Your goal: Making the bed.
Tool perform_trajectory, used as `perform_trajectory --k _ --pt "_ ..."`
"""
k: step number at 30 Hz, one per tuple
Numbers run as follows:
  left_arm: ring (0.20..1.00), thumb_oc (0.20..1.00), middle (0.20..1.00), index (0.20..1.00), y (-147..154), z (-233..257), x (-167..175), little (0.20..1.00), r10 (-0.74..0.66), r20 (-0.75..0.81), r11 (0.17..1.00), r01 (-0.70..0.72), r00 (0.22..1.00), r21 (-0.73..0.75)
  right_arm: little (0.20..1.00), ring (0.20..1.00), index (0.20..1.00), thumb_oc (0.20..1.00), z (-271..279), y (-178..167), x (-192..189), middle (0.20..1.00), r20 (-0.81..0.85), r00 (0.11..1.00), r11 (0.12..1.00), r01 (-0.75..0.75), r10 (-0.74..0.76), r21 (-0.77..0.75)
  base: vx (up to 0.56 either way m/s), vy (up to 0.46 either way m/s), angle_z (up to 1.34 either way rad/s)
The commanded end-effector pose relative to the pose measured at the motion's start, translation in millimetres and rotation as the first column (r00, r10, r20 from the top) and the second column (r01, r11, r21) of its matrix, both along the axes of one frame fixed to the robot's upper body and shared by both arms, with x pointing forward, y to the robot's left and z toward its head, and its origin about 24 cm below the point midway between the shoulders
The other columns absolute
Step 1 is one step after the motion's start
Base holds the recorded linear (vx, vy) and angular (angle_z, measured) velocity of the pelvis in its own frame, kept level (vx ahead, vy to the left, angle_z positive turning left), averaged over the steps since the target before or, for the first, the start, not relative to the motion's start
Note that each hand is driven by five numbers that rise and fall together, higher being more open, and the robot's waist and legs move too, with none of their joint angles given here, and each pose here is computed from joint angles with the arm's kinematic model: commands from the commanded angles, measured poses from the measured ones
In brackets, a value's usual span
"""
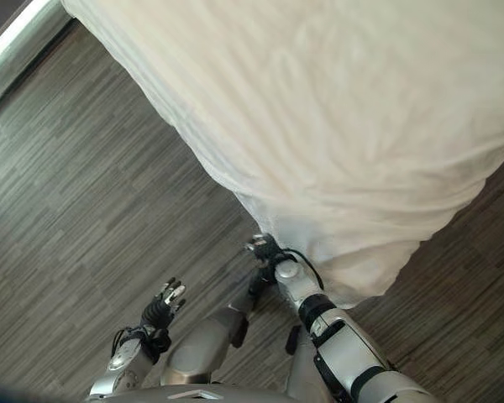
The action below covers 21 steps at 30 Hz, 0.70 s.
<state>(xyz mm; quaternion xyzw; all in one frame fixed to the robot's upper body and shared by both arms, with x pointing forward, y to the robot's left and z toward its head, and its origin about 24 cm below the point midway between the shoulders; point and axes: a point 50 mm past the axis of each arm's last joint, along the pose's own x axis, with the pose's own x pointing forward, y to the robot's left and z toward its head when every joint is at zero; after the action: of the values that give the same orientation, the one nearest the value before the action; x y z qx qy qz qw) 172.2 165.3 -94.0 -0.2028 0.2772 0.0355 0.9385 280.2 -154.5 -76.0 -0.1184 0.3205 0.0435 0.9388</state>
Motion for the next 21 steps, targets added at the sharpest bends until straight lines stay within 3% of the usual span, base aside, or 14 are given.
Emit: perform_trajectory --k 1,2,3,6,9,10,16,19,20,21 --pt "1.000 1.000 1.000 1.000 3 16 13 1.000 -0.028 0.103 1.000 0.027 0.994 0.007 0.200 0.200 0.200 0.200 -1 -27 -4 0.200 0.020 0.992 0.992 0.124 -0.125 0.009 -0.01 0.015 -0.04" --pt "1.000 1.000 1.000 1.000 4 17 13 1.000 -0.028 0.111 1.000 0.027 0.993 0.008 0.200 0.200 0.200 0.200 -5 -42 -11 0.200 0.004 0.985 0.985 0.174 -0.174 -0.005 -0.01 0.030 -0.06" --pt "1.000 1.000 1.000 1.000 7 19 13 1.000 -0.032 0.126 0.999 0.031 0.991 0.008 0.200 0.200 0.200 0.200 -19 -95 -46 0.200 -0.065 0.931 0.933 0.355 -0.359 -0.067 0.00 0.032 -0.04" --pt "1.000 1.000 1.000 1.000 13 21 12 1.000 -0.021 0.130 1.000 0.019 0.991 0.014 0.200 0.200 0.200 0.200 -33 -131 -90 0.200 -0.137 0.857 0.867 0.482 -0.496 -0.125 0.00 0.000 0.00" --pt "1.000 1.000 1.000 1.000 17 20 11 1.000 -0.020 0.126 1.000 0.017 0.992 0.019 0.200 0.200 0.200 0.200 -47 -150 -137 0.200 -0.235 0.777 0.812 0.555 -0.584 -0.183 0.03 0.006 -0.10" --pt "1.000 1.000 1.000 1.000 17 20 11 1.000 -0.020 0.125 1.000 0.018 0.992 0.019 0.200 0.200 0.200 0.200 -47 -150 -137 0.200 -0.236 0.777 0.812 0.555 -0.584 -0.183 0.04 0.008 -0.09" --pt "1.000 1.000 1.000 1.000 31 19 3 1.000 -0.005 0.103 1.000 0.002 0.995 0.027 0.200 0.200 0.200 0.200 -67 -161 -258 0.200 -0.418 0.581 0.712 0.628 -0.698 -0.314 0.07 -0.011 -0.15" --pt "1.000 1.000 1.000 1.000 35 18 0 1.000 0.001 0.093 0.999 -0.004 0.996 0.036 0.200 0.200 0.200 0.200 -60 -175 -267 0.200 -0.349 0.514 0.617 0.714 -0.783 -0.333 0.05 -0.001 -0.15" --pt "1.000 1.000 1.000 1.000 37 18 0 1.000 0.008 0.091 0.999 -0.012 0.996 0.042 0.200 0.200 0.200 0.200 -52 -187 -257 0.200 -0.261 0.480 0.542 0.790 -0.837 -0.285 0.04 0.007 -0.20" --pt "1.000 1.000 1.000 1.000 40 17 0 1.000 0.024 0.089 0.998 -0.028 0.996 0.047 0.200 0.200 0.200 0.200 -48 -190 -246 0.200 -0.209 0.485 0.525 0.817 -0.849 -0.237 0.02 0.011 -0.26"
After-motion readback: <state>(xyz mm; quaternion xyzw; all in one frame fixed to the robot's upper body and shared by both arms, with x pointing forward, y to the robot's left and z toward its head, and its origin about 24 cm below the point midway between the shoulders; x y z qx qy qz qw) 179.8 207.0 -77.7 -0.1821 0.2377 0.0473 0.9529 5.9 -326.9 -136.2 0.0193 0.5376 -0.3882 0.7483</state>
